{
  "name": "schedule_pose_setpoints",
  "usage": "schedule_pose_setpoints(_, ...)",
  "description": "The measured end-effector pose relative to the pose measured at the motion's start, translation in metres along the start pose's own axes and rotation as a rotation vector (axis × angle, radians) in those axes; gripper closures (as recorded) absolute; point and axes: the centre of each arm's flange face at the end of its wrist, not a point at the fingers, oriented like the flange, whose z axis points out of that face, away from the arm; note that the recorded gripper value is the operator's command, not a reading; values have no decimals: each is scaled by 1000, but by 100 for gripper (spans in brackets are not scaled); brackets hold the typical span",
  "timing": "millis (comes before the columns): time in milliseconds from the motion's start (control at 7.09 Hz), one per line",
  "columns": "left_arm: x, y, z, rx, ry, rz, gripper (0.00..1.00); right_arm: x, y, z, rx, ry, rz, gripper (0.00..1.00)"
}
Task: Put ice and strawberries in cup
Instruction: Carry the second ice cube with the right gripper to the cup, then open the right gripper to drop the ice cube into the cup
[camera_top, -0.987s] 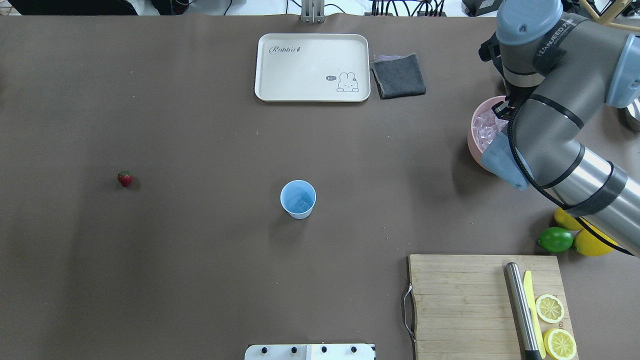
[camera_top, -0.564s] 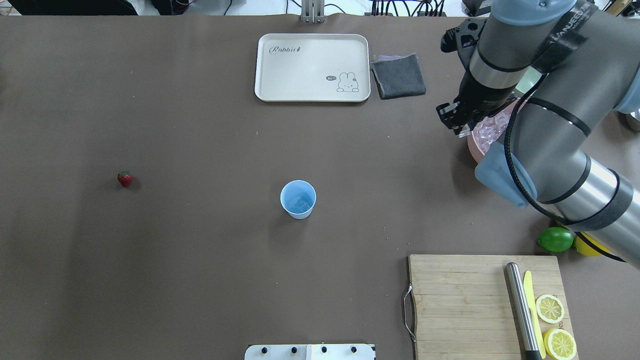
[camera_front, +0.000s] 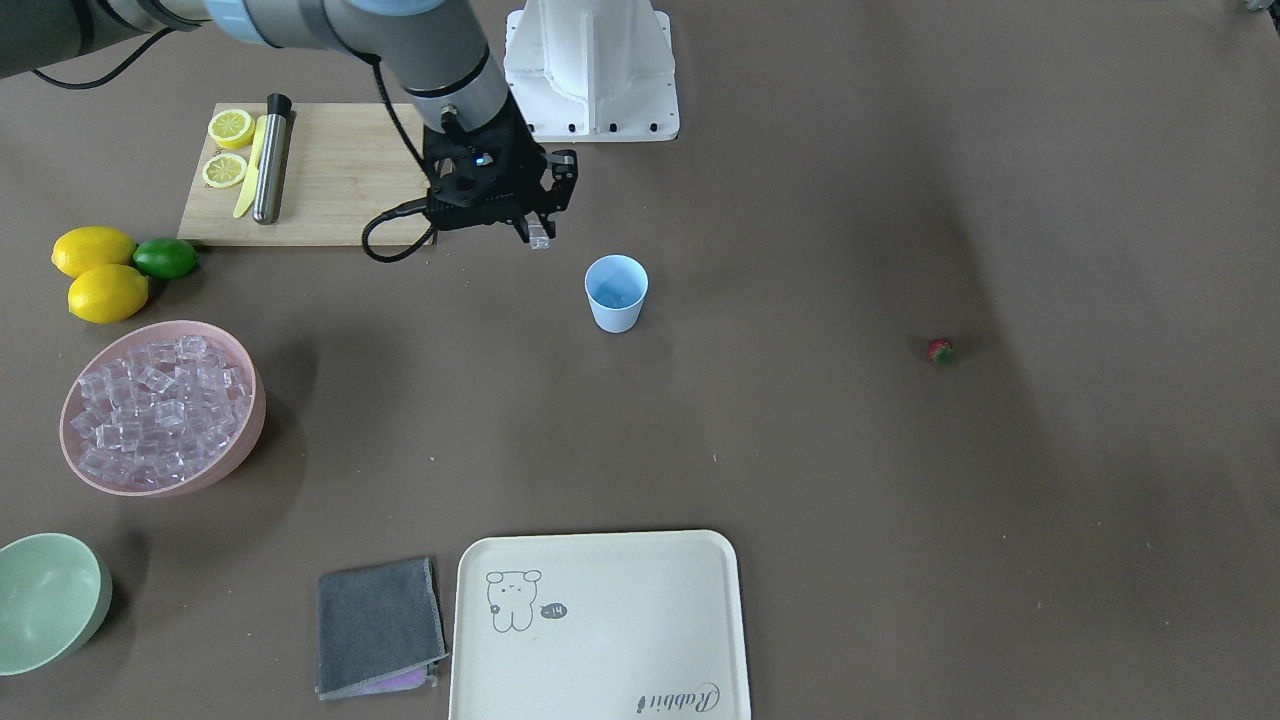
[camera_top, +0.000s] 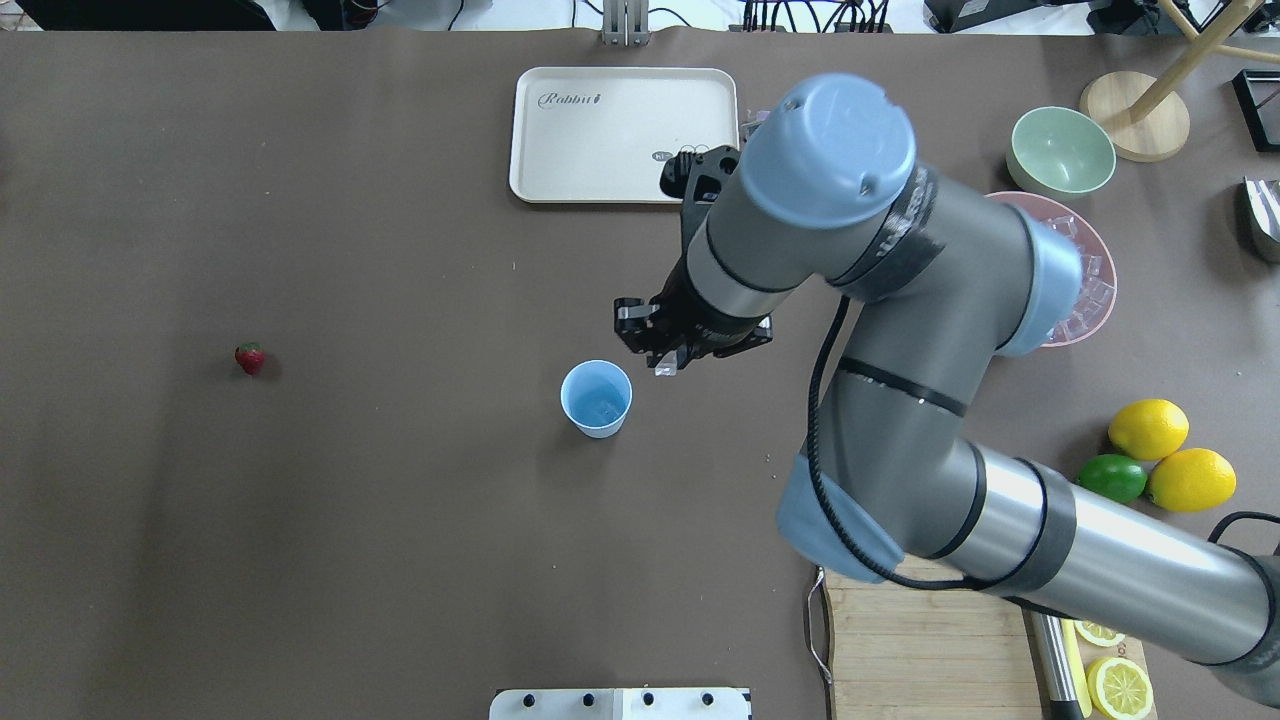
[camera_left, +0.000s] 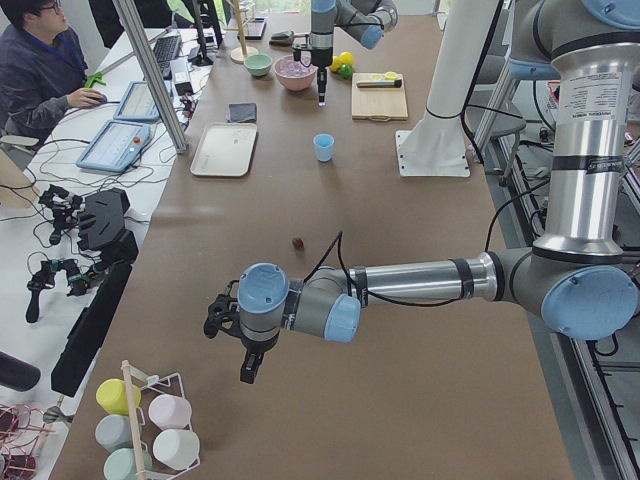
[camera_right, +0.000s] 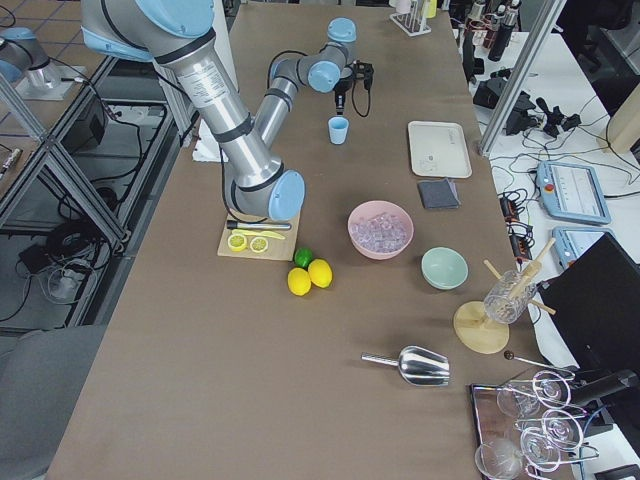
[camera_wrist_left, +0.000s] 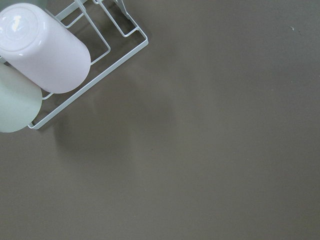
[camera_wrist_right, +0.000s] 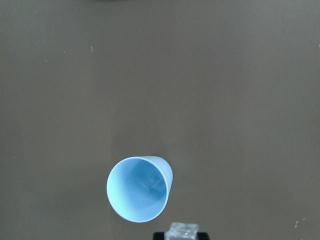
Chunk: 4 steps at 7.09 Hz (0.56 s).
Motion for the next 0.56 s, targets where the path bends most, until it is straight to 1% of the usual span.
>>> schedule_pose_setpoints(141, 0, 0, 0, 0, 0, 0, 2, -13, 18, 22, 12, 23, 17, 100)
schedule_pose_setpoints(282, 0, 1, 0, -1, 0, 0, 2, -23, 25, 45, 27, 58, 34, 100)
schedule_pose_setpoints(423, -1, 2, 1, -2, 0, -1, 2, -35, 25, 62, 35, 83, 41, 100)
schedule_pose_setpoints(564, -1, 3, 1, -2, 0, -1, 2, -44, 22, 70, 41, 94, 42, 100)
